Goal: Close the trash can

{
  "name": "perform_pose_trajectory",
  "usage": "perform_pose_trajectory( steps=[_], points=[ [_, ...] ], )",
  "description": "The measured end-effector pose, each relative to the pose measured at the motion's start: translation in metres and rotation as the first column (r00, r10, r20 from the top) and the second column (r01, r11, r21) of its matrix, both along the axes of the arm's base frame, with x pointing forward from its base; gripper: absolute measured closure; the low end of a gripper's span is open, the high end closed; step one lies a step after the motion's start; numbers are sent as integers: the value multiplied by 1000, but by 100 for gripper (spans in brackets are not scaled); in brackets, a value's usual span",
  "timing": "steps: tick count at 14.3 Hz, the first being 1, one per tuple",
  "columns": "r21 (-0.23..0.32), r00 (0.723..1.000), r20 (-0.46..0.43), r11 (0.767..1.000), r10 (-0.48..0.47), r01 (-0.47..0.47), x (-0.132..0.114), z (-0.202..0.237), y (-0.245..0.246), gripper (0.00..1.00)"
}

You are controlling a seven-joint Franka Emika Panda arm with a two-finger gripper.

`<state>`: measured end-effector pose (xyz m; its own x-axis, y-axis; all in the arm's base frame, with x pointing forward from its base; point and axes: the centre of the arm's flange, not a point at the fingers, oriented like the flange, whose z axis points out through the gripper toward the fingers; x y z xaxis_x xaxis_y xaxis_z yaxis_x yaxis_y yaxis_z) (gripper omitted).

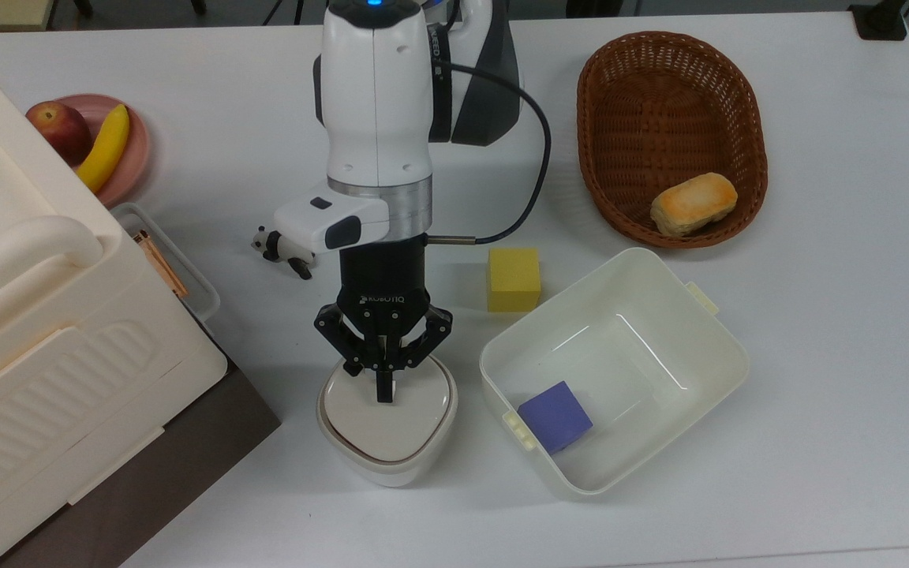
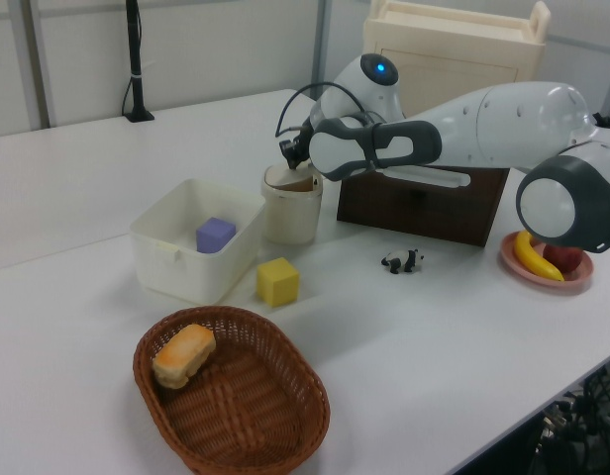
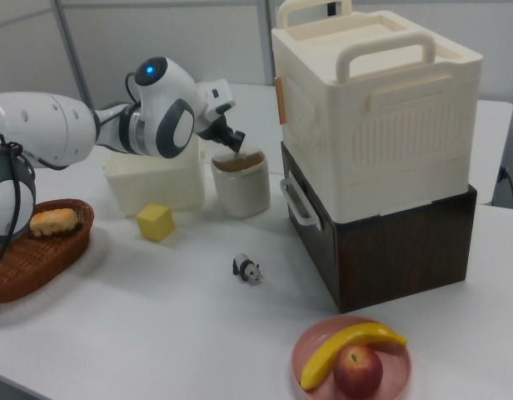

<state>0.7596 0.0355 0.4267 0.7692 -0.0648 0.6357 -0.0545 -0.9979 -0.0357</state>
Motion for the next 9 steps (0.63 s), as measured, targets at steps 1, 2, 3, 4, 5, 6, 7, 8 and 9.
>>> perform_pose_trajectory(
  steps=[1, 2, 3, 4, 5, 6, 7, 8, 9],
  points=[
    [-5, 1000, -10, 1000, 0, 0, -1, -5, -3, 96],
    [-11, 1000, -18, 1000, 1, -1, -2, -9, -8, 97],
    [-19, 1000, -23, 1000, 1, -2, -2, -12, -15, 97],
    [-28, 1000, -25, 1000, 3, -4, -2, -12, -22, 97],
    [-37, 1000, -25, 999, 7, -7, -3, -12, -28, 97],
    [-47, 1000, -27, 999, 13, -14, -3, -13, -33, 97],
    [-55, 999, -32, 998, 18, -20, -3, -15, -36, 97],
    [-62, 999, -32, 998, 26, -28, -4, -14, -38, 97],
    [-65, 999, -33, 997, 31, -33, -4, -15, -37, 97]
  ],
)
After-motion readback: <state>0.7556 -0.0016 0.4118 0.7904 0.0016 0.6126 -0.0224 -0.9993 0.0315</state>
